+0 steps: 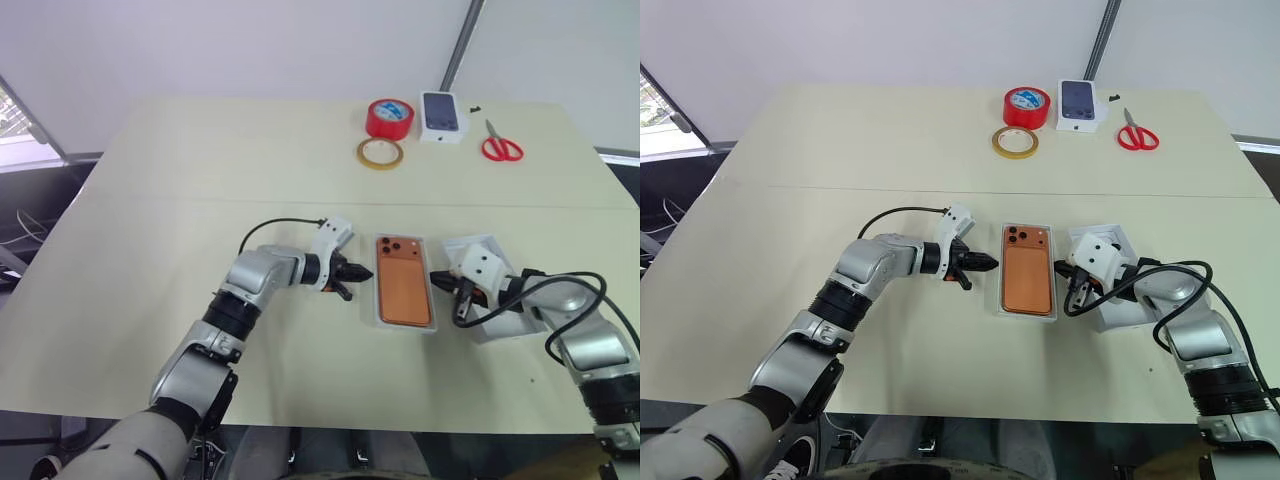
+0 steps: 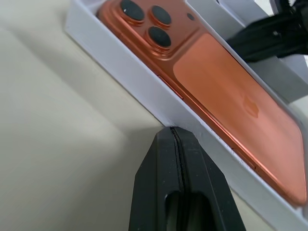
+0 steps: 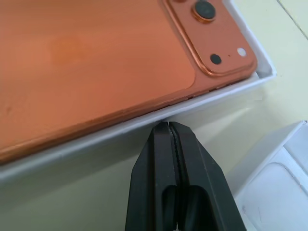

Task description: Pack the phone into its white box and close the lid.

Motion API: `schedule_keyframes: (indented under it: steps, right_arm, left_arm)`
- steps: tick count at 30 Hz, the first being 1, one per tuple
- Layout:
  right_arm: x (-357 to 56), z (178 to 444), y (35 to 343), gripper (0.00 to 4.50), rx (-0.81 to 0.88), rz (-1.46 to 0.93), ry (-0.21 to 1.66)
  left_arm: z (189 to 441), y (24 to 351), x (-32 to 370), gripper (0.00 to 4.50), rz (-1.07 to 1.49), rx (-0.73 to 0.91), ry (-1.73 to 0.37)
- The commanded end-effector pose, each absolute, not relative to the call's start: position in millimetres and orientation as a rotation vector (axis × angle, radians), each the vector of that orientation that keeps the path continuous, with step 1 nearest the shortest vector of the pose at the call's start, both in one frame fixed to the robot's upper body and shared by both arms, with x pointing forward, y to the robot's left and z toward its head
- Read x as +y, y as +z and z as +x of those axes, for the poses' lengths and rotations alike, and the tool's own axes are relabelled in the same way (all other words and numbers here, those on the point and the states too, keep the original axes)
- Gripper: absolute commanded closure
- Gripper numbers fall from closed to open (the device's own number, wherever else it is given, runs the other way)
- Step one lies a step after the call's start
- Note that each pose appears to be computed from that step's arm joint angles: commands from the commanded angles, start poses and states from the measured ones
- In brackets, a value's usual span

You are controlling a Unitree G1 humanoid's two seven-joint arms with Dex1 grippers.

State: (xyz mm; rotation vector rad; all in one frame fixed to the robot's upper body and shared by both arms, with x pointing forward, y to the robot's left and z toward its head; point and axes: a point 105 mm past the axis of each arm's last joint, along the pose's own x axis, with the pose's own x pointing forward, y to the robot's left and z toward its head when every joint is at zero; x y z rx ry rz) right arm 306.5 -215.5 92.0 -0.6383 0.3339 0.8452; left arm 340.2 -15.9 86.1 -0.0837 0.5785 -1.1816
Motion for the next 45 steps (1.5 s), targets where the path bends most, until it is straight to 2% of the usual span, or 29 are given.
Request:
schedule_keyframes:
  steps: [1, 6, 12, 17, 22, 26, 30, 32, 33, 34, 36, 40, 41, 45]
  right_arm:
    - [-201, 309, 108, 4.48, 0.232, -0.686, 0.87]
    - [-205, 309, 104, 4.48, 0.254, -0.702, 0.875]
    - [-210, 309, 108, 4.48, 0.248, -0.723, 0.87]
    - [-223, 317, 107, 4.48, 0.252, -0.792, 0.801]
    - [-251, 333, 108, 4.48, 0.273, -0.871, 0.653]
    - [-254, 325, 108, 4.48, 0.274, -0.859, 0.69]
    - [-239, 304, 116, 4.48, 0.27, -0.666, 0.78]
    - [-242, 298, 118, 3.95, 0.284, -0.596, 0.77]
    - [-244, 296, 120, 3.6, 0.286, -0.586, 0.759]
    - [-248, 296, 123, 3.19, 0.28, -0.584, 0.724]
    - [-256, 294, 131, 2.02, 0.269, -0.566, 0.671]
    - [-262, 292, 143, 0.01, 0.217, -0.523, 0.554]
    - [-264, 294, 143, 0.0, 0.221, -0.515, 0.5]
    - [-267, 296, 132, 0.0, 0.301, -0.494, 0.361]
  left_arm:
    - [329, 99, -29, 4.5, -0.086, 0.536, -1.263]
    - [326, 94, -26, 4.5, -0.089, 0.549, -1.254]
    - [335, 93, -18, 4.5, -0.066, 0.529, -1.204]
    - [341, 95, -11, 4.5, -0.078, 0.524, -1.177]
    - [344, 99, -2, 4.5, -0.058, 0.488, -1.167]
    - [346, 107, 5, 4.5, -0.062, 0.45, -1.156]
    - [352, 116, 20, 4.5, -0.061, 0.396, -1.117]
    - [356, 119, 31, 4.5, -0.008, 0.337, -1.089]
    - [358, 122, 34, 3.95, 0.008, 0.305, -1.082]
    - [357, 125, 39, 3.67, 0.015, 0.276, -1.085]
    - [355, 130, 50, 2.58, 0.025, 0.236, -1.085]
    - [344, 138, 71, 0.57, 0.041, 0.185, -1.126]
    - [340, 139, 76, 0.03, 0.046, 0.174, -1.149]
    - [331, 148, 90, 0.03, 0.191, 0.016, -1.186]
